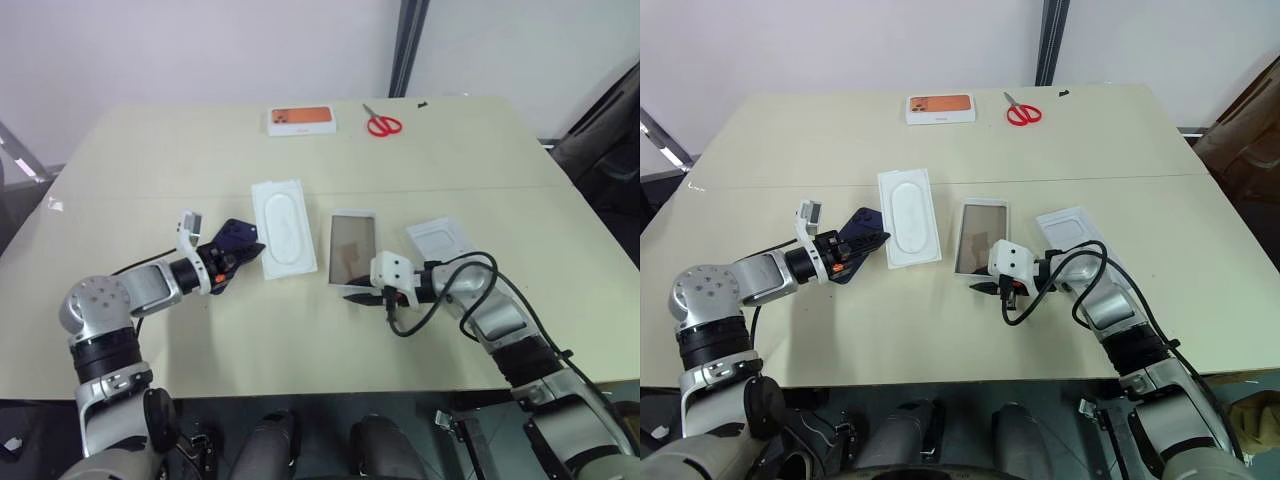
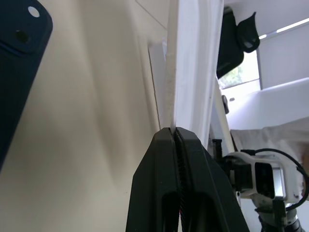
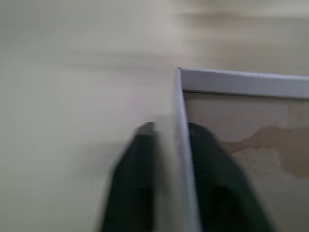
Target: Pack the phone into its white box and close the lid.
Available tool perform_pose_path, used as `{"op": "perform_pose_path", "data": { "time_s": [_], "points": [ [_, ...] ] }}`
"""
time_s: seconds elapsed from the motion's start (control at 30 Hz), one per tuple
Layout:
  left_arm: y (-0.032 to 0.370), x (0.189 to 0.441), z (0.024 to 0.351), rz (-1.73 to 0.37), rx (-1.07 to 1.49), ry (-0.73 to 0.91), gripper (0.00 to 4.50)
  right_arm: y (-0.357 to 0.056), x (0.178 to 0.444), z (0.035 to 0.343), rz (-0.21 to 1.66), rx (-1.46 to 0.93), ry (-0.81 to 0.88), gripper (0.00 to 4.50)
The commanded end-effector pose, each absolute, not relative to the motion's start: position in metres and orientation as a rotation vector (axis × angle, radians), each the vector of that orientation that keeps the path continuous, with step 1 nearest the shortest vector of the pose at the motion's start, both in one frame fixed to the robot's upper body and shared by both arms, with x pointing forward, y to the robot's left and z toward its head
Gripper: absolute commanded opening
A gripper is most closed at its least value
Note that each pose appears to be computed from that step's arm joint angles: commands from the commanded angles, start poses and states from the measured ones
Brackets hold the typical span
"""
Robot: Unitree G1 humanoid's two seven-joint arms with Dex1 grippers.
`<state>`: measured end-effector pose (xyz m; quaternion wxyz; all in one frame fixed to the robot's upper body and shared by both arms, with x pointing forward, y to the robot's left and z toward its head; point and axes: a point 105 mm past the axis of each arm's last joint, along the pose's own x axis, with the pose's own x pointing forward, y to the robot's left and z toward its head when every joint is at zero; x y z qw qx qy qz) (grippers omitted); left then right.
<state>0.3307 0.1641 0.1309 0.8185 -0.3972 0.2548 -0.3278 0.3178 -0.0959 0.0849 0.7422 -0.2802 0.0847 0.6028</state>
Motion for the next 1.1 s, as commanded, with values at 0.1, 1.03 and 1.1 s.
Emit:
{"op": "perform_pose_path", "data": {
  "time_s": [0.1,1.03,1.1],
  "points": [
    [0.159,0.332,0.157,-0.763,-0.885,0.461,0.0,-0.072,0.307,0.099,1.389,-0.618,0.105,0.03],
    [0.134,0.315,0.136,-0.854,-0.783,0.62,0.0,-0.1,0.29,0.123,1.253,-0.554,0.099,3.61],
    [0.131,0.315,0.133,-0.87,-0.764,0.638,0.0,-0.112,0.294,0.127,1.21,-0.537,0.1,3.61]
  ]
}}
